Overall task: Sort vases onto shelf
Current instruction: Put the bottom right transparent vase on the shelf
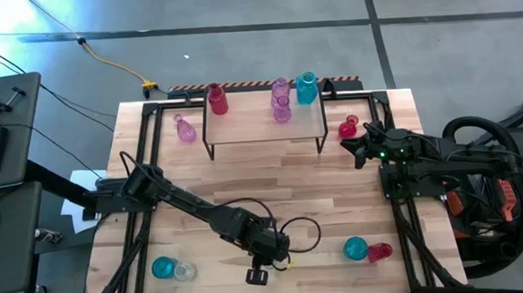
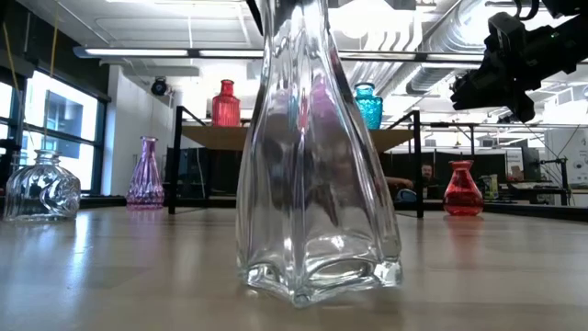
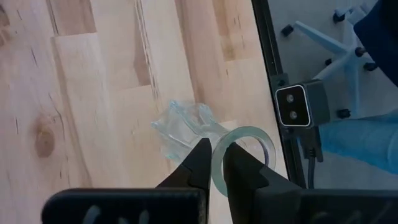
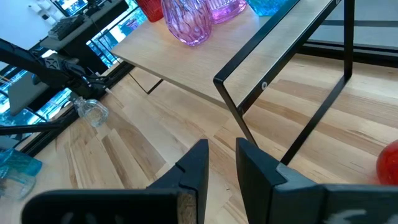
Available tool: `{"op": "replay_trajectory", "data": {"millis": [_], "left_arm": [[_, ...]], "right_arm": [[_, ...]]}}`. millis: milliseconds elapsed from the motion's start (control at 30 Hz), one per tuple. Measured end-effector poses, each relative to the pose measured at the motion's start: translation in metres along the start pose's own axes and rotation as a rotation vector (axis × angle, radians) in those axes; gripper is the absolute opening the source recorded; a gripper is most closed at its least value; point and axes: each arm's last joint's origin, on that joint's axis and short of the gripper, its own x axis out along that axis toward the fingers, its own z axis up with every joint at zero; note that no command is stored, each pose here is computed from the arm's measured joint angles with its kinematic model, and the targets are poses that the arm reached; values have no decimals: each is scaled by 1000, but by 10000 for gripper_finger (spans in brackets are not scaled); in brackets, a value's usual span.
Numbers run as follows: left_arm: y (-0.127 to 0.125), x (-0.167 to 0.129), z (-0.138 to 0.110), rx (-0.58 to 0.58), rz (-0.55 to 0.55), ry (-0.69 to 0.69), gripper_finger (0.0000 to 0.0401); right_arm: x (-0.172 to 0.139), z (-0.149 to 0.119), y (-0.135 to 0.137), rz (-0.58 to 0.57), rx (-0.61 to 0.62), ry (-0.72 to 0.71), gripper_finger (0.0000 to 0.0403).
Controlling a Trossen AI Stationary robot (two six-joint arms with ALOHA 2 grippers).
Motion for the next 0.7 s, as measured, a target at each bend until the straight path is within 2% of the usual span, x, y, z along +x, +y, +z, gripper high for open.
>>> {"op": "replay_trajectory", "data": {"millis": [233, 400, 533, 700], "left_arm": [[17, -19, 2, -20, 49, 42, 14], [40, -60, 8, -25, 96, 16, 13], [67, -89, 7, -49, 124, 18, 13], [103, -138, 3, -82, 164, -23, 15]], "right_arm": [[0, 0, 0, 0, 0, 0, 62], [0, 0, 0, -2, -1, 3, 62], [0, -1, -1, -5, -2, 7, 62], [0, -1, 0, -5, -2, 7, 62]]}}
